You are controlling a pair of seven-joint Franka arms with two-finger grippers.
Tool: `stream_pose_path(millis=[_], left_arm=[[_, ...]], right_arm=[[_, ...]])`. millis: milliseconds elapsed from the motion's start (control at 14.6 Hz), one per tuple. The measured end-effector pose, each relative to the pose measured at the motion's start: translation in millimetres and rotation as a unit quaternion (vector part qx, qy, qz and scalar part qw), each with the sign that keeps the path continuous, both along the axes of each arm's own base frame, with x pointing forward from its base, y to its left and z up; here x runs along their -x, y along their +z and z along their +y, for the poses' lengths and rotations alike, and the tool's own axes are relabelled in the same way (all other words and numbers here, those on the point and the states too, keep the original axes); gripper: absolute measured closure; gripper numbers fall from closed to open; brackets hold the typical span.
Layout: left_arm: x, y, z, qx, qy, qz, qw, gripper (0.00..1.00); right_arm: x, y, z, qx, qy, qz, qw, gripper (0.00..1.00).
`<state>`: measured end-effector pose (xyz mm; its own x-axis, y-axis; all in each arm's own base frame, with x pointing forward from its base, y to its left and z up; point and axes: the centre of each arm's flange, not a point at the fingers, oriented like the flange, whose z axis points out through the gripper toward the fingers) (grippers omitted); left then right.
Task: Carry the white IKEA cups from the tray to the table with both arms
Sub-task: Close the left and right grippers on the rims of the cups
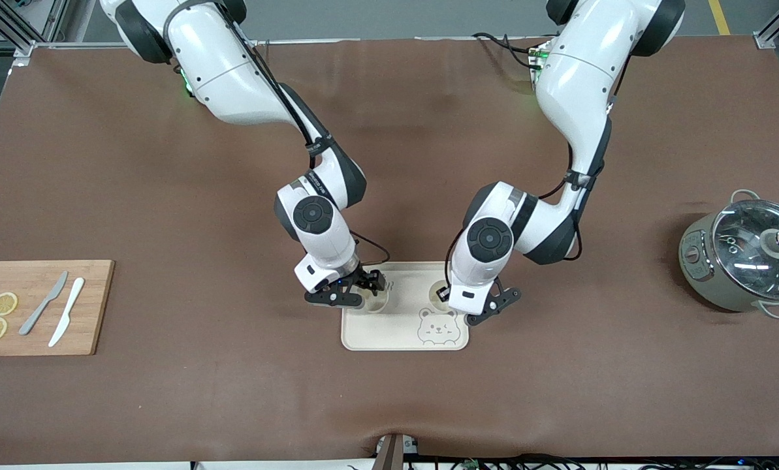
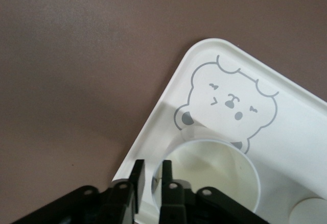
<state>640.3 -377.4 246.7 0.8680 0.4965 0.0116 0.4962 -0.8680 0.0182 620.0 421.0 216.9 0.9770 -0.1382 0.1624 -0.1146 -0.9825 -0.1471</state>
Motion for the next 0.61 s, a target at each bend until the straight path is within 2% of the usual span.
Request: stream_pose_path(millis=[68, 205, 615], left_arm=[[-1.0, 2.4, -1.1, 0.003, 0.0, -0.004, 1.0, 0.96], [-2.2, 5.2, -1.8, 0.004, 0.0, -0.007, 1.0, 0.97], [-12.4, 21.4, 7.2, 0.008, 0.001, -0.02, 1.0, 0.97]], right_arm=[[-0.3, 0.7, 0.3, 0.0, 0.0, -0.001, 1.0, 0.17], [-0.5, 1.1, 0.5, -0.001, 0.0, -0.001, 1.0, 0.22], [-0.5, 0.8, 0.6, -0.001, 0.0, -0.001, 1.0, 0.87]])
